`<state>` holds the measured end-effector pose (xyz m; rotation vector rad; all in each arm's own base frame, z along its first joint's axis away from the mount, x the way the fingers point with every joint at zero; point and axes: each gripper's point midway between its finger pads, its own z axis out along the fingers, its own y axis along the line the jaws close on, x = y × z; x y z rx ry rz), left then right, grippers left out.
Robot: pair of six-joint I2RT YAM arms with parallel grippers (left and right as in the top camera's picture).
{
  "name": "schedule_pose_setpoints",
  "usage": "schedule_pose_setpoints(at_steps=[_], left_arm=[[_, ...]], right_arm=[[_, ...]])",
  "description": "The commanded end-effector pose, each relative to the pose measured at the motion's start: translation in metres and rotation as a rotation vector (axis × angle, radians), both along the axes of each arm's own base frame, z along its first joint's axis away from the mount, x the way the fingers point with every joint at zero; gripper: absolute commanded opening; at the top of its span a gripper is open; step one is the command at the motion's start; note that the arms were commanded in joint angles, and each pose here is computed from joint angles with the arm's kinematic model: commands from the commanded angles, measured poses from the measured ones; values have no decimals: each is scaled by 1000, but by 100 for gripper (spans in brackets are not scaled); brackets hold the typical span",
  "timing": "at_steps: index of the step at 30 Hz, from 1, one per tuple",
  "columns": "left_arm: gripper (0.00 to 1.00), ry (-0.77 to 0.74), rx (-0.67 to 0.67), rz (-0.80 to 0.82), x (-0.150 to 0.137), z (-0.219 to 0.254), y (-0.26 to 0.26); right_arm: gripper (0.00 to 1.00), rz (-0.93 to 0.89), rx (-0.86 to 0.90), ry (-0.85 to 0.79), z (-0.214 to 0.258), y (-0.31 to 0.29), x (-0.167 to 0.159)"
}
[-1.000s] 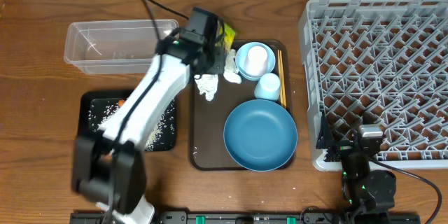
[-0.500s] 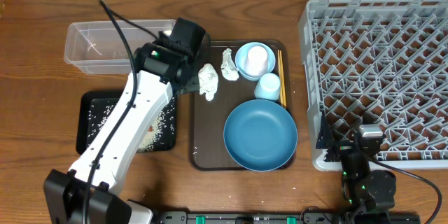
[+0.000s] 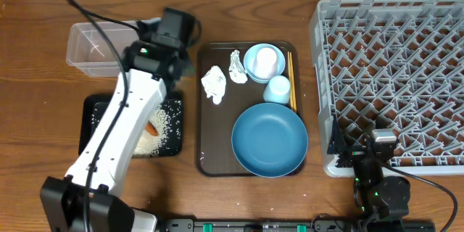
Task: Sort waste into correct bins and load items into the dishwasher rack
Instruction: 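Carry the wrapper left and drop it into the clear plastic container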
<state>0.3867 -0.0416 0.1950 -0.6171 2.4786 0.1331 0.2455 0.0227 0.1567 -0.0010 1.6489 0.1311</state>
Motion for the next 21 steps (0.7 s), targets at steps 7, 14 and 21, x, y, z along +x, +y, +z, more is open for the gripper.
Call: schedule_pose_setpoints(at_steps=[7,14,21], left_arm=[[11,-153,-135,382,36,-5,58],[12,-147,-138,434,66,-44,77],[37,-122,-155,433,70,-59,76]], right_arm=[[99,26,-14,4,-2,6,-1],[99,26,-14,4,-2,6,-1],[99,26,-14,4,-2,6,-1]])
